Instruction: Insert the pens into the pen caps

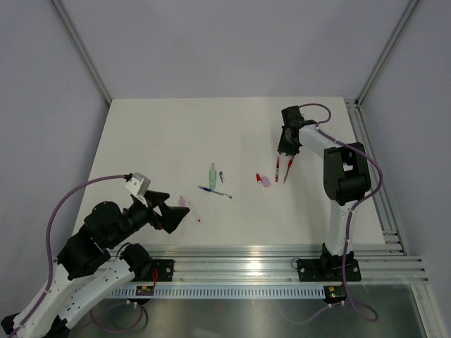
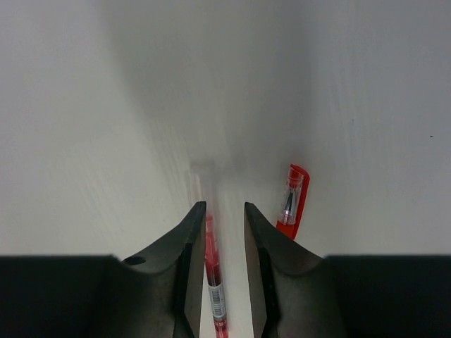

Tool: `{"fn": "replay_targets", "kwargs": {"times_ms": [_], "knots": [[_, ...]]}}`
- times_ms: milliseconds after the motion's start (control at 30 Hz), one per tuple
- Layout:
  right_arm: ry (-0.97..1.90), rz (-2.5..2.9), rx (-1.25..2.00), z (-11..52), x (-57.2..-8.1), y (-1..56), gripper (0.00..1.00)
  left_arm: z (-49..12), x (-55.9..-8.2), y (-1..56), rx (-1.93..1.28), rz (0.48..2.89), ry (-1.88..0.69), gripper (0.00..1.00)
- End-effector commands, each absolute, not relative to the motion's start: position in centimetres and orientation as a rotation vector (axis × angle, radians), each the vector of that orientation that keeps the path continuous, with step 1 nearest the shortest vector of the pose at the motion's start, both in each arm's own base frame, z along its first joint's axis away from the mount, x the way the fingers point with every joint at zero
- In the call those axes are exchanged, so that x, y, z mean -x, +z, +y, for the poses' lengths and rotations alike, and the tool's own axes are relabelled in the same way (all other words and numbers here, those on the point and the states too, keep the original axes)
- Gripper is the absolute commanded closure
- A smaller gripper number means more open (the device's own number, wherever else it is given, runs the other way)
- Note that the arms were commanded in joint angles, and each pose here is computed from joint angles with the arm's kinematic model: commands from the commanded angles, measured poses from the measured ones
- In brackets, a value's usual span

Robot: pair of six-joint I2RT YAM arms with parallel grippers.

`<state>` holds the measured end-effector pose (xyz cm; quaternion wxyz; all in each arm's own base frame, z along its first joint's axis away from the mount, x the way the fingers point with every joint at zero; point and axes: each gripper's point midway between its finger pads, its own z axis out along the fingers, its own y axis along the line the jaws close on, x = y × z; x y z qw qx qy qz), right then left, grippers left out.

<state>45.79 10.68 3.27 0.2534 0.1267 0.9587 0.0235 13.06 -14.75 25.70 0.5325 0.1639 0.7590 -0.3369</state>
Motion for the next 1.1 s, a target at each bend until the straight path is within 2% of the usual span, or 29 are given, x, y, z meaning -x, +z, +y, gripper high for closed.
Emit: {"fn": "replay_targets", "kwargs": {"times_ms": [0, 133, 300, 500, 700, 833, 1067], "knots": [[0.097, 2.602, -0.326, 11.3, -45.9, 4.4, 0.65, -14.7, -13.8, 26.3, -0.375, 1.786, -0.785, 0.05], [0.184, 2.556, -0.316, 12.2, -45.9, 6.2, 0.64, -14.7, -14.0, 26.1, -0.365, 1.798, -0.775, 0.05], [0.320, 2.402, -0.229, 14.6, -45.4, 12.7, 0.60, -13.9, -14.8, 25.8, -0.314, 1.816, -0.720, 0.05], [0.458, 2.356, 0.118, 25.4, -37.8, 14.8, 0.59, -10.5, -16.6, 26.1, -0.123, 1.805, -0.570, 0.05], [0.578, 2.362, 0.420, 34.9, -27.9, 12.9, 0.60, -7.5, -17.1, 26.5, 0.044, 1.780, -0.473, 0.05], [0.592, 2.353, 0.560, 39.4, -24.4, 12.4, 0.60, -5.7, -17.0, 26.8, 0.132, 1.750, -0.424, 0.05], [0.447, 2.420, 0.714, 43.7, -22.3, 8.5, 0.62, -3.9, -16.3, 27.7, 0.213, 1.673, -0.417, 0.05]]}}
